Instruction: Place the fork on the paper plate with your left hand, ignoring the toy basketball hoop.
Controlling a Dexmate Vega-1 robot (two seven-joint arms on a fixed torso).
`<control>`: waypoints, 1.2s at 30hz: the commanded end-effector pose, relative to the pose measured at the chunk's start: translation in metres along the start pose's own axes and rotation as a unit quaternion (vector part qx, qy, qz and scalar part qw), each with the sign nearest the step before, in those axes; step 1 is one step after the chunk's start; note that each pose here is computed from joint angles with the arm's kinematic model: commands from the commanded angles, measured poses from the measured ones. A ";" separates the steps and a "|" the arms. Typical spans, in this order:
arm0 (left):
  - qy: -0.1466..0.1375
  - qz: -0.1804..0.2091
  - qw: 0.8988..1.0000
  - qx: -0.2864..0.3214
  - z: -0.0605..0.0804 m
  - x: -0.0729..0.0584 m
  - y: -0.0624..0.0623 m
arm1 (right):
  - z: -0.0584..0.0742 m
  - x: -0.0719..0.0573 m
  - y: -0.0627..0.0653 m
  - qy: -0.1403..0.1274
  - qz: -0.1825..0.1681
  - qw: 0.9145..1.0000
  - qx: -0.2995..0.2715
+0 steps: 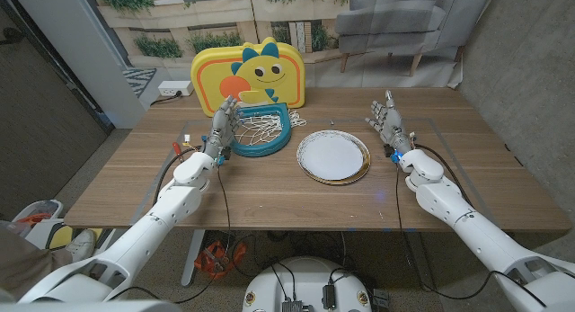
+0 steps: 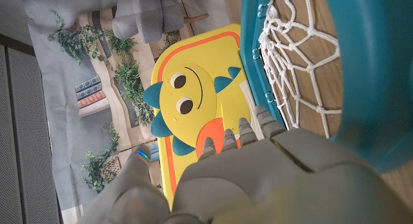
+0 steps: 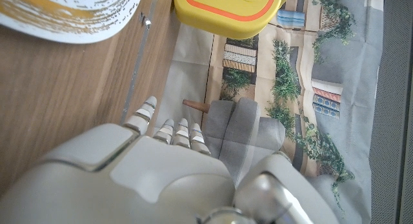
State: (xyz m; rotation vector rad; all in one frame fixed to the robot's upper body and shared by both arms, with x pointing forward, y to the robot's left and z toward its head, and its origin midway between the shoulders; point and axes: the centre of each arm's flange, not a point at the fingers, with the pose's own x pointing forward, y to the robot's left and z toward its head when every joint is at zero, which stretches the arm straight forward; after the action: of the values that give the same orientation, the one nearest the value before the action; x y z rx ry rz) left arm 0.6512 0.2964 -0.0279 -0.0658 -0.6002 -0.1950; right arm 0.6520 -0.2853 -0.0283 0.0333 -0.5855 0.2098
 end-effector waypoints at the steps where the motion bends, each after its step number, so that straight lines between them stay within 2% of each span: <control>1: 0.008 -0.006 1.000 0.004 -0.005 -0.006 0.004 | 0.001 0.001 0.009 0.003 0.004 1.000 0.002; 11: 0.002 -0.006 1.000 0.008 -0.003 -0.006 0.004 | 0.002 0.003 0.008 0.003 0.003 1.000 -0.003; 14: 0.006 -0.001 1.000 0.026 0.000 -0.006 0.004 | 0.002 0.003 0.008 0.002 0.001 1.000 -0.003; 22: -0.003 -0.003 1.000 0.015 0.001 -0.006 0.004 | 0.002 0.001 0.007 0.000 0.000 1.000 -0.006; 36: -0.012 0.006 0.999 0.045 0.008 -0.009 0.000 | 0.005 0.002 0.011 -0.007 0.002 1.000 -0.018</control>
State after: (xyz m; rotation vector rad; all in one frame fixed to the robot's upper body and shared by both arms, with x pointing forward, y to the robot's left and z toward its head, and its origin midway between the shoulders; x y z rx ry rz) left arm 0.6437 0.2993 -0.0283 -0.0093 -0.6182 -0.1775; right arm 0.6502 -0.2768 -0.0258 0.0138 -0.5890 0.2069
